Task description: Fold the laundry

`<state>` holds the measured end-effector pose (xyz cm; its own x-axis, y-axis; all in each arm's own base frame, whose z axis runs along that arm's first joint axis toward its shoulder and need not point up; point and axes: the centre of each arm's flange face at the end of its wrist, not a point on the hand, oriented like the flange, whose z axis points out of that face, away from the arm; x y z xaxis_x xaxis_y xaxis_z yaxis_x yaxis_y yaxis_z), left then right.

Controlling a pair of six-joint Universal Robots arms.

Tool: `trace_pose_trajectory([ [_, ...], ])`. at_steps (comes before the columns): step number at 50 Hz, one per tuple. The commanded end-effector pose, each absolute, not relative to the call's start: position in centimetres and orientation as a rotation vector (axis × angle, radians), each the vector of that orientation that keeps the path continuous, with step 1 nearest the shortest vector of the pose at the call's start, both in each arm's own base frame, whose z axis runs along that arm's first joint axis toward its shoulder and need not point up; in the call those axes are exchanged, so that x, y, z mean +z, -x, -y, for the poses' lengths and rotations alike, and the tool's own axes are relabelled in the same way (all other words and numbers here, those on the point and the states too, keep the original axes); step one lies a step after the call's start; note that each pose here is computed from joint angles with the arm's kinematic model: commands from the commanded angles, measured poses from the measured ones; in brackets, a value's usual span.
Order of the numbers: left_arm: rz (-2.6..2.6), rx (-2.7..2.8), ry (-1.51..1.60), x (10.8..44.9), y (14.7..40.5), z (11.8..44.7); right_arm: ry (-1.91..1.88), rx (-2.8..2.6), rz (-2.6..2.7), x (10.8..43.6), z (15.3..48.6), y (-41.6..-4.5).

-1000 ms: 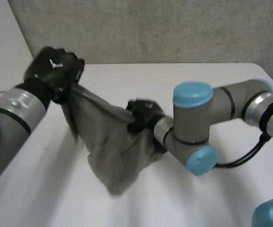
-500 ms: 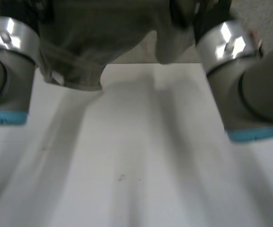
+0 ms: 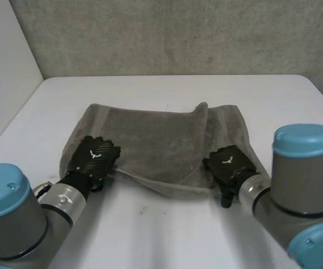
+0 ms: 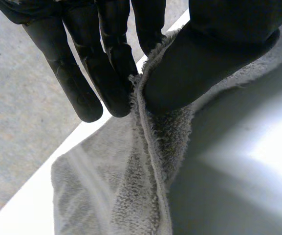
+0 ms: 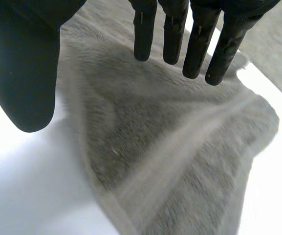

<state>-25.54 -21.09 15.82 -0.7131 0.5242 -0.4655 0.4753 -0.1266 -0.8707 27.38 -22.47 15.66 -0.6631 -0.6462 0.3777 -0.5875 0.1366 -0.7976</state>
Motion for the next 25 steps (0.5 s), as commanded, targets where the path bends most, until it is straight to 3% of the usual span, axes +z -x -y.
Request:
trace_pose_trajectory([
  [1, 1.982, 2.097, 1.171, 18.2, 25.3, 20.2, 0.781, -1.608, -2.393, 18.2, 25.7, -23.6],
  [11, 1.838, 2.222, 1.098, 22.5, 25.9, 19.9, 0.640, -1.371, -2.408, 16.6, 25.3, -21.7],
  [25, 1.758, 2.211, 1.105, 25.5, 27.8, 19.4, 0.524, -1.330, -2.398, 14.7, 24.1, -21.5],
])
